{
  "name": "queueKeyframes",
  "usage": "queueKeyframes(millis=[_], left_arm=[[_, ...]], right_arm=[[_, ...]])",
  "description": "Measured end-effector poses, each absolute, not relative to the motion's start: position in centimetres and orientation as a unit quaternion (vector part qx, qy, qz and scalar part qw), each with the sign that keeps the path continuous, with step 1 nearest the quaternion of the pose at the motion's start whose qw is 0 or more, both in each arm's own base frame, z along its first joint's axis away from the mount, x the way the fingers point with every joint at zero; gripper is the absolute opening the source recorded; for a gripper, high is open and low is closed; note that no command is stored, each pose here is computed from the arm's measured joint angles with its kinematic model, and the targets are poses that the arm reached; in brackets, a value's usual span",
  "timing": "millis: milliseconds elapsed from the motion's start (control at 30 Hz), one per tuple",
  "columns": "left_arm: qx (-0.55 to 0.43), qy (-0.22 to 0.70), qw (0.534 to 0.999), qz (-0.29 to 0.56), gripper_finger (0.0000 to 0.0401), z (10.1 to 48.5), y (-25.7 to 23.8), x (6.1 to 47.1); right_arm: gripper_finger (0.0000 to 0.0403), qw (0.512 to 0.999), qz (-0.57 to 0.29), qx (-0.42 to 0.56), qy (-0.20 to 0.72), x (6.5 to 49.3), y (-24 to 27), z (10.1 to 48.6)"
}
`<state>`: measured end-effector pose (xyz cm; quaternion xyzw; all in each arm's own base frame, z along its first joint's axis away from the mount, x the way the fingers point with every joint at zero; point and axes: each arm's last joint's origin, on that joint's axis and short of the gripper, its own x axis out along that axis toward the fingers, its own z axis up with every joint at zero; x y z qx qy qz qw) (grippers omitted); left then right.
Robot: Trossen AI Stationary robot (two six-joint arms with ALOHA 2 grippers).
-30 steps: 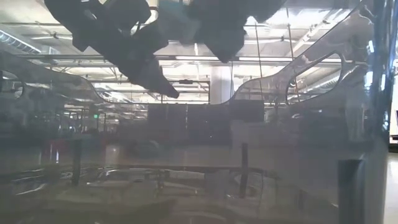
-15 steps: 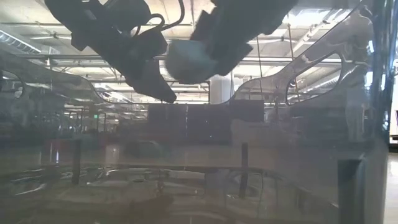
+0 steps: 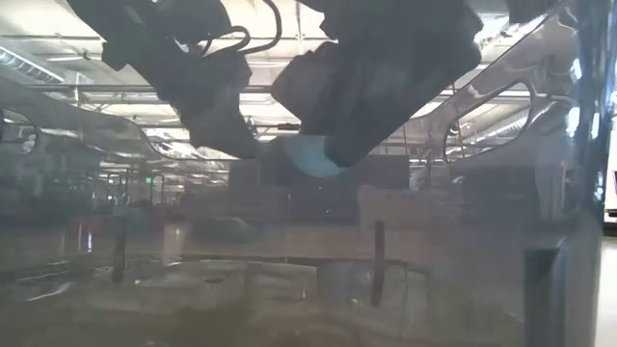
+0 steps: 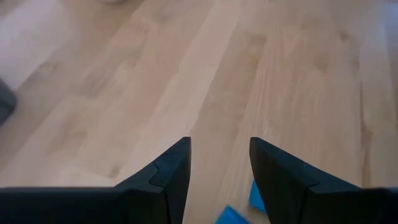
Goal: Sort blocks by size
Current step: Put the light blue half circle block into the bottom black bin, then put the blue half circle block into the bottom black bin
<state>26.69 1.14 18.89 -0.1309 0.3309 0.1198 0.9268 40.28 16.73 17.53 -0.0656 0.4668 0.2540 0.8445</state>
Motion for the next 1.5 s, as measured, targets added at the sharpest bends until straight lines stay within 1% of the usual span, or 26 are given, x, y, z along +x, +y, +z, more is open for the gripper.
queueKeyframes(millis=[267,433,500,733,867,1067,1267,1500], left_arm=[[-0.165,0.361,0.907,0.138,0.0167,18.9,0.5,25.7],[-0.149,0.367,0.905,0.155,0.0167,18.7,-0.2,25.5],[-0.151,0.362,0.905,0.165,0.0167,18.8,-0.3,25.5],[-0.152,0.351,0.908,0.170,0.0167,19.2,-0.2,25.4],[-0.150,0.343,0.910,0.176,0.0167,19.6,-0.1,25.1],[-0.148,0.334,0.918,0.154,0.0167,20.3,-1.1,24.8],[-0.132,0.328,0.925,0.141,0.0167,20.8,-1.5,24.5],[-0.115,0.340,0.918,0.168,0.0167,20.9,-1.2,23.9]], right_arm=[[0.0196,0.839,0.279,-0.111,0.455,40.2,16.7,17.7],[0.0227,0.838,0.292,-0.140,0.439,40.0,16.6,18.4],[0.0231,0.849,0.278,-0.157,0.422,39.9,16.4,19.6],[0.0225,0.884,0.175,-0.236,0.363,39.1,14.5,24.7],[0.0220,0.897,0.128,-0.236,0.352,39.5,12.3,25.9],[0.0219,0.897,0.082,-0.202,0.384,41.0,8.0,24.5],[0.0219,0.902,0.092,-0.126,0.402,43.1,4.3,21.4],[0.0219,0.896,0.065,-0.096,0.428,44.7,2.3,16.9]])
